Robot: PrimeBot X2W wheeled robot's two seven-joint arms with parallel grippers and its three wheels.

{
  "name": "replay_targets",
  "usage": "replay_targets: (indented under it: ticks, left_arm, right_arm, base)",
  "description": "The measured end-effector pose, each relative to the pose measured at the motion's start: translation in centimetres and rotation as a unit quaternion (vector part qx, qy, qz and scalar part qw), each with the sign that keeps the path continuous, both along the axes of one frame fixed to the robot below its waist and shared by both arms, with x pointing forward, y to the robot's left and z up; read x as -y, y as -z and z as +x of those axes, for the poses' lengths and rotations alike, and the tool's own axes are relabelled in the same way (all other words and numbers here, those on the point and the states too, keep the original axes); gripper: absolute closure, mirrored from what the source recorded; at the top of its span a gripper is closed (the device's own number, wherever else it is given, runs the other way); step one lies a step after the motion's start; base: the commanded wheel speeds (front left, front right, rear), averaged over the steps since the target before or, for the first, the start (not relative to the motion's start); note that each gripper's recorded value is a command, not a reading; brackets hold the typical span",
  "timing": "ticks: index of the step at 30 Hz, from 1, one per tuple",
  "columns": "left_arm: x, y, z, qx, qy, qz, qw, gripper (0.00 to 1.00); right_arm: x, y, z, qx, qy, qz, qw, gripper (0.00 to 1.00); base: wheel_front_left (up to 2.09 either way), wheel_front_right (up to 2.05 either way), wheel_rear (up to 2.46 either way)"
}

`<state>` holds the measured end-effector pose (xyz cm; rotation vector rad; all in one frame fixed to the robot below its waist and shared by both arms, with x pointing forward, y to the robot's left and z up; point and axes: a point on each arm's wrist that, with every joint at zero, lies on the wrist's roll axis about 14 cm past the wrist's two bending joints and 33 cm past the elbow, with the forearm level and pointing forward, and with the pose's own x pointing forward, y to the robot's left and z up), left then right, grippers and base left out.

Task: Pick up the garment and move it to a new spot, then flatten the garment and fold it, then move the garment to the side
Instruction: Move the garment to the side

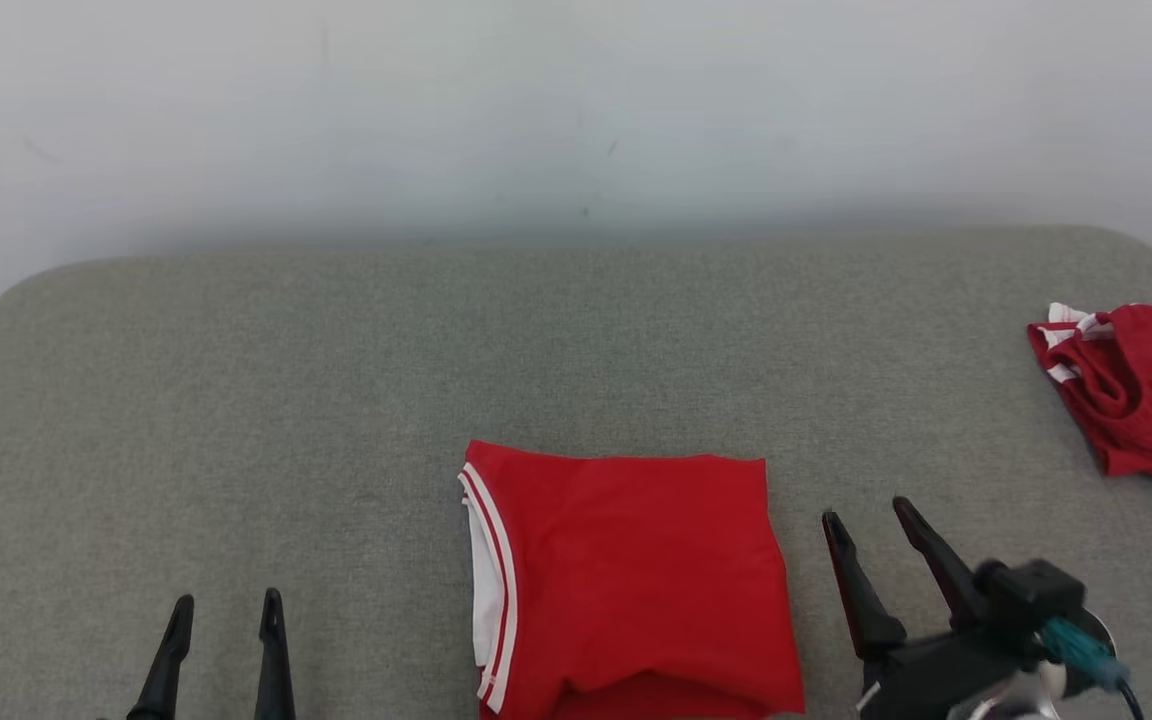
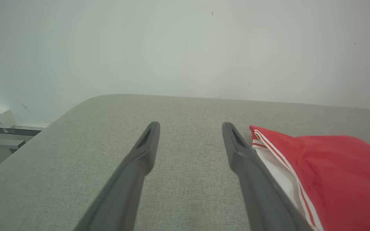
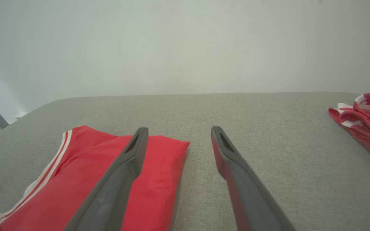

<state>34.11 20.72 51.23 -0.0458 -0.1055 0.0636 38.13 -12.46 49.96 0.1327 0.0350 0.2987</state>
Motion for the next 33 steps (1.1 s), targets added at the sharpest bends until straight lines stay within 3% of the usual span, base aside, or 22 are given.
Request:
replay_targets:
  ticks: [11, 22, 23, 25, 26, 33]
  left_arm:
    - [-0.6, 0.5, 0.8, -0.009, -0.012, 0.0, 1.0, 0.0]
    - [-1.3, 1.0, 1.3, -0.018, -0.026, -0.001, 1.0, 0.0]
    - [-1.3, 1.1, 1.4, -0.019, -0.026, -0.002, 0.999, 0.0]
    - [-1.2, 1.2, 1.6, -0.02, -0.025, -0.002, 0.999, 0.0]
    - [-1.1, 1.2, 1.7, -0.02, -0.024, -0.002, 0.999, 0.0]
    - [-0.5, 1.5, 2.7, -0.024, -0.017, -0.004, 1.0, 0.0]
  right_arm:
    - [-2.5, 5.8, 3.7, -0.103, -0.038, -0.041, 0.993, 0.0]
    - [-4.4, 12.1, 2.8, -0.211, -0.06, -0.054, 0.974, 0.0]
    - [-4.5, 12.3, 2.9, -0.216, -0.06, -0.053, 0.973, 0.21]
    - [-4.9, 12.5, 3.1, -0.22, -0.064, -0.049, 0.972, 0.91]
    - [-5.0, 12.5, 3.2, -0.22, -0.064, -0.047, 0.972, 1.0]
    - [-4.6, 11.7, 5.2, -0.202, -0.072, -0.061, 0.975, 1.0]
  base:
    - [0.0, 0.0, 0.0]
    - [0.0, 0.0, 0.0]
    - [0.0, 0.0, 0.0]
    - [0.0, 0.0, 0.0]
    - [0.0, 0.0, 0.0]
    - [0.0, 0.0, 0.0]
